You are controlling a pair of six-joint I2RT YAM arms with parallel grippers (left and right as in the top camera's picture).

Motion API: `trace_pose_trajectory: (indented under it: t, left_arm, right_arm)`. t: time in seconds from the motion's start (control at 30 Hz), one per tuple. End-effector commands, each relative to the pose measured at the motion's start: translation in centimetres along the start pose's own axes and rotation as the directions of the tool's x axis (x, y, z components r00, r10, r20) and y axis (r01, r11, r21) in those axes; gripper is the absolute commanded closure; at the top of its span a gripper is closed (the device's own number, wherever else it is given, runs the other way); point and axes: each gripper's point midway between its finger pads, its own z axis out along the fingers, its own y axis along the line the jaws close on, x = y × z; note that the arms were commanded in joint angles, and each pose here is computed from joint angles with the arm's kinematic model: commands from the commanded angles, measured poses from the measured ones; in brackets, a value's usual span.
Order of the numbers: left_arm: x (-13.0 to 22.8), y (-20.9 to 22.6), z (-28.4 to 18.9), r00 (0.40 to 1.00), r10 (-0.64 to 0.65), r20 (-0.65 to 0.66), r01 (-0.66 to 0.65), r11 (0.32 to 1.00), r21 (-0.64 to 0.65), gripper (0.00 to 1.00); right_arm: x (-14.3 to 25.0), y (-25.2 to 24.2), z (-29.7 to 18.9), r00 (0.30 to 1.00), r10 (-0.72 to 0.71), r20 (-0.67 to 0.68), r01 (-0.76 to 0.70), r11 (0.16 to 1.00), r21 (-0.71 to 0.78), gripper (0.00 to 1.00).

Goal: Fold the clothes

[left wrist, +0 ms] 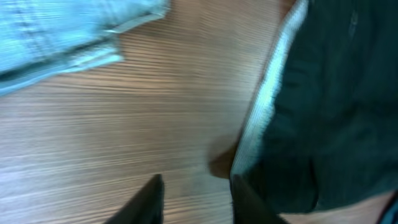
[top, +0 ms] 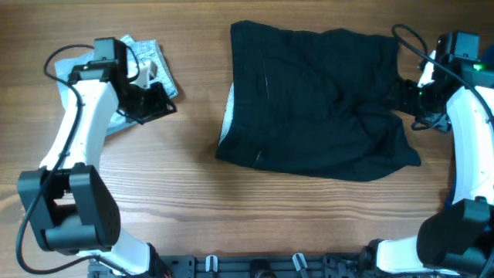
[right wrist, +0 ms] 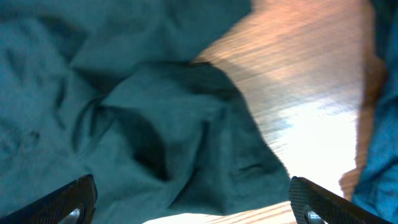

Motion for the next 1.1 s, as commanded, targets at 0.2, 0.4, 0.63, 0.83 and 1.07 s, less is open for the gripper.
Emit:
trace_pose_trajectory:
  t: [0.2,0.4,0.63,0.83,1.07]
  left_arm:
    - [2.8,-8.6,4.9,0.95,0.306,-0.062,-0.303,0.951,0.054,0.34]
    - [6.0,-9.7,9.8,0.918,0.335,-0.212,-0.32,0.942,0.1,0.42]
    - [9.1,-11.1,11.9,0.867,0.398,-0.301,-0.379,0.917,0.12,0.9]
    - [7.9,-10.2,9.3,0.892,0.335,-0.303,-0.321,0.942,0.099,0.96]
    - [8.5,-8.6,8.8,0.898,0.291,-0.331,-0.281,0.956,0.08,0.34]
  right_arm:
    - [3.8,0.7,5.5,0.972,0.028,-0.231,-0.075,0.977,-0.198,0.07]
    - [4.8,0.6,6.9,0.967,0.045,-0.25,-0.095,0.977,-0.192,0.07]
    - [4.6,0.6,6.9,0.969,0.054,-0.241,-0.102,0.976,-0.192,0.07]
    - [4.5,0.6,7.0,0.97,0.054,-0.237,-0.102,0.976,-0.193,0.08]
    - [4.4,0.7,7.0,0.971,0.054,-0.234,-0.101,0.976,-0.193,0.08]
